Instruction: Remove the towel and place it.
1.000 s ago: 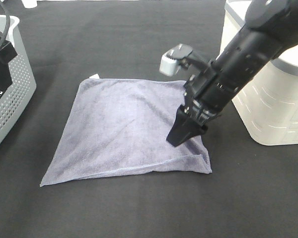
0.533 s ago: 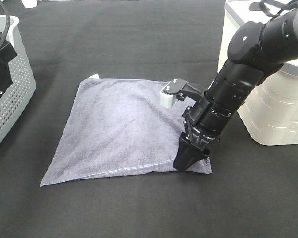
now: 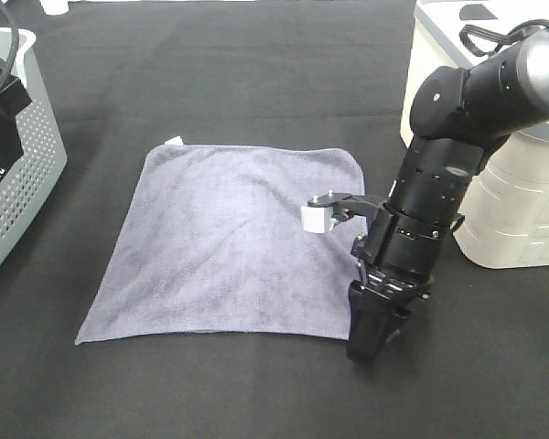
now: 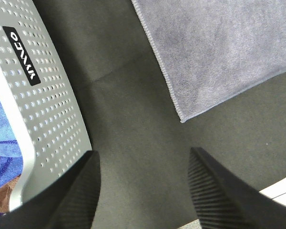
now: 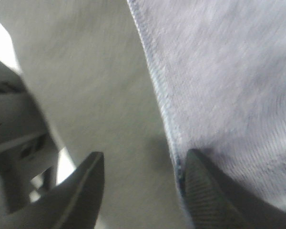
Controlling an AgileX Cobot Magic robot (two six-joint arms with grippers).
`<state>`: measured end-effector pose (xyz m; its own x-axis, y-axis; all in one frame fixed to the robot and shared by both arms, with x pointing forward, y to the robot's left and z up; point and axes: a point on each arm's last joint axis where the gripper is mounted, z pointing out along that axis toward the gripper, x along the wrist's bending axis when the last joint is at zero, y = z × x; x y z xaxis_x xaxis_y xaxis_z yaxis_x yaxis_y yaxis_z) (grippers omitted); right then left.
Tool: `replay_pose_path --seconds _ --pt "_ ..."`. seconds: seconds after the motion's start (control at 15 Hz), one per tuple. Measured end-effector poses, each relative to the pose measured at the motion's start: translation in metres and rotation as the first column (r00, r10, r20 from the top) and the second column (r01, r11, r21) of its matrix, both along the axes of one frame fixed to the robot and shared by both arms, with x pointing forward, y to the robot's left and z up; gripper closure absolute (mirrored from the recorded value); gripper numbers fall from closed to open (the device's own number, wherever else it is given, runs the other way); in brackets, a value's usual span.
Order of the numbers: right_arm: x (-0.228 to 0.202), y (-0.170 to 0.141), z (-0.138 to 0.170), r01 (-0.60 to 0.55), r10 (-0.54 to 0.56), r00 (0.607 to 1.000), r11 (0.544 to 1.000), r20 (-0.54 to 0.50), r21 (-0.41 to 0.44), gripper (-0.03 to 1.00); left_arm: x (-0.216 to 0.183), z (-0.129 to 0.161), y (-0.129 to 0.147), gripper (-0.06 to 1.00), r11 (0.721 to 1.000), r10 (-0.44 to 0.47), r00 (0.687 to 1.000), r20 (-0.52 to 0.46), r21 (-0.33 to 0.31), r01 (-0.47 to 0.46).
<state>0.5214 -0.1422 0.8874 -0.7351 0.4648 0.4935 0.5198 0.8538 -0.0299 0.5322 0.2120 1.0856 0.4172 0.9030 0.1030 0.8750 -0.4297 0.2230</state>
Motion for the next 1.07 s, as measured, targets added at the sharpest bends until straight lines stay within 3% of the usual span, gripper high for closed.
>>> replay_pose_path --seconds 0.33,0.53,0.8,1.07 --pt "-0.008 -0.011 0.003 0.036 -0.054 0.992 0.986 -0.110 -0.162 0.49 0.000 0.000 0.000 0.42 1.000 -0.017 1.000 0.000 0.004 0.017" --pt "-0.006 -0.007 0.002 0.081 -0.093 0.992 0.987 -0.085 -0.137 0.49 0.000 0.000 -0.001 0.42 1.000 -0.018 1.000 -0.003 -0.005 0.018" --pt "0.005 0.001 0.000 0.224 -0.224 0.975 0.969 0.007 -0.101 0.49 -0.001 0.000 -0.002 0.42 1.000 -0.017 1.000 -0.006 -0.013 0.017" --pt "0.022 0.009 0.019 0.213 -0.211 0.977 0.975 0.038 -0.063 0.49 -0.001 0.000 -0.002 0.42 1.000 -0.017 1.000 -0.006 -0.013 0.017"
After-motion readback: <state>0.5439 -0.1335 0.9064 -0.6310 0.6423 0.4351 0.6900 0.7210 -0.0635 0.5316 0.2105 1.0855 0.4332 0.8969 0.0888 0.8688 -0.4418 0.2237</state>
